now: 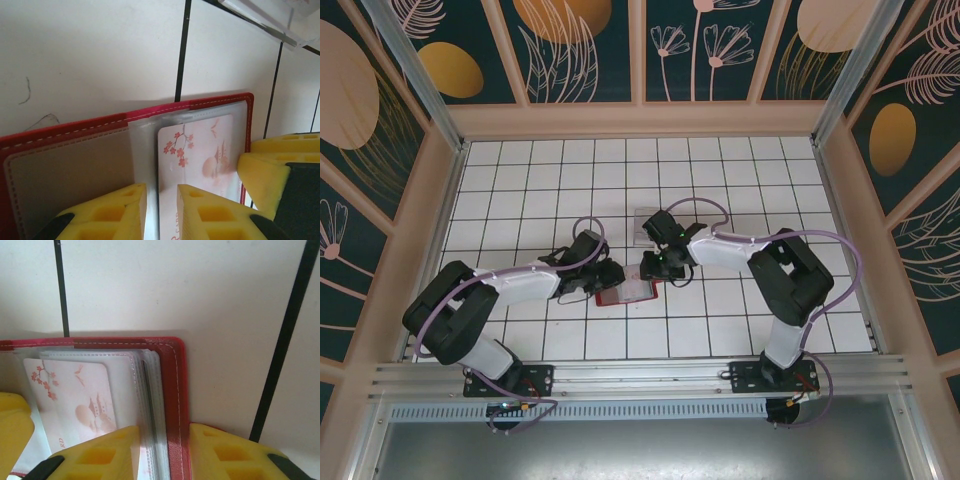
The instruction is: Take the credit cards out of the card holder
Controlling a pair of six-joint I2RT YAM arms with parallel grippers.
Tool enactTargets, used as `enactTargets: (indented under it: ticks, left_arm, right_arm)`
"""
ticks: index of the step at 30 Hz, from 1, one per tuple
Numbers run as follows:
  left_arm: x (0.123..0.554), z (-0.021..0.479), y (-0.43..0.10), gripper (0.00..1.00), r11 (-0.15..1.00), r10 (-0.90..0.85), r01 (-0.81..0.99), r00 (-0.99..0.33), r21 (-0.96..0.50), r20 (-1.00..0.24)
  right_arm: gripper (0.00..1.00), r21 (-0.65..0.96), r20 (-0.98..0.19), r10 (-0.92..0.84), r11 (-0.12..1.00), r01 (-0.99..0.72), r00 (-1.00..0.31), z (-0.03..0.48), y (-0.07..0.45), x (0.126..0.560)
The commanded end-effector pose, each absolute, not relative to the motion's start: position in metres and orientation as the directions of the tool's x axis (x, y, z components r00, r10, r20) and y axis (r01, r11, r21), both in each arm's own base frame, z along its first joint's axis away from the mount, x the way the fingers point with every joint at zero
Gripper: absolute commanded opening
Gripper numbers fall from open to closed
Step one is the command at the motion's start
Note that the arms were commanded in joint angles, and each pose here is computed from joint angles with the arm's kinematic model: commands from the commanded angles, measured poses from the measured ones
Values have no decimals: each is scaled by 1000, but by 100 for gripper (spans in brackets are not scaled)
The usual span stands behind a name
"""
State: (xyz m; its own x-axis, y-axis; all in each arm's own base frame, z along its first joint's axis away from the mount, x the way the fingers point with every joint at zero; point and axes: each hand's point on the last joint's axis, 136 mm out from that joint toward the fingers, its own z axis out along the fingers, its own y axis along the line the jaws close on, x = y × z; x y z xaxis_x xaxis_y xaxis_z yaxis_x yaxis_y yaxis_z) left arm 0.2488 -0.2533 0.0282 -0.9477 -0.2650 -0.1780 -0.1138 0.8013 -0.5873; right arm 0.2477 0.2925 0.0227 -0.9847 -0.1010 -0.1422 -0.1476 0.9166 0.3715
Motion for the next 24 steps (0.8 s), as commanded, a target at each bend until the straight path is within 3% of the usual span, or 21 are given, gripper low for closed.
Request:
enactTargets:
  ticks: [1, 24]
  left_arm:
    - [250, 27, -258, 25, 778, -267, -112, -950, -618, -164]
    - [242, 12, -258, 26, 782, -245, -114, -960, -613, -135]
  right_arm:
    - [29, 330, -104, -107, 934, -136, -989, 8, 286, 240]
    - [22, 339, -103, -100, 932, -129, -990, 9, 287, 241]
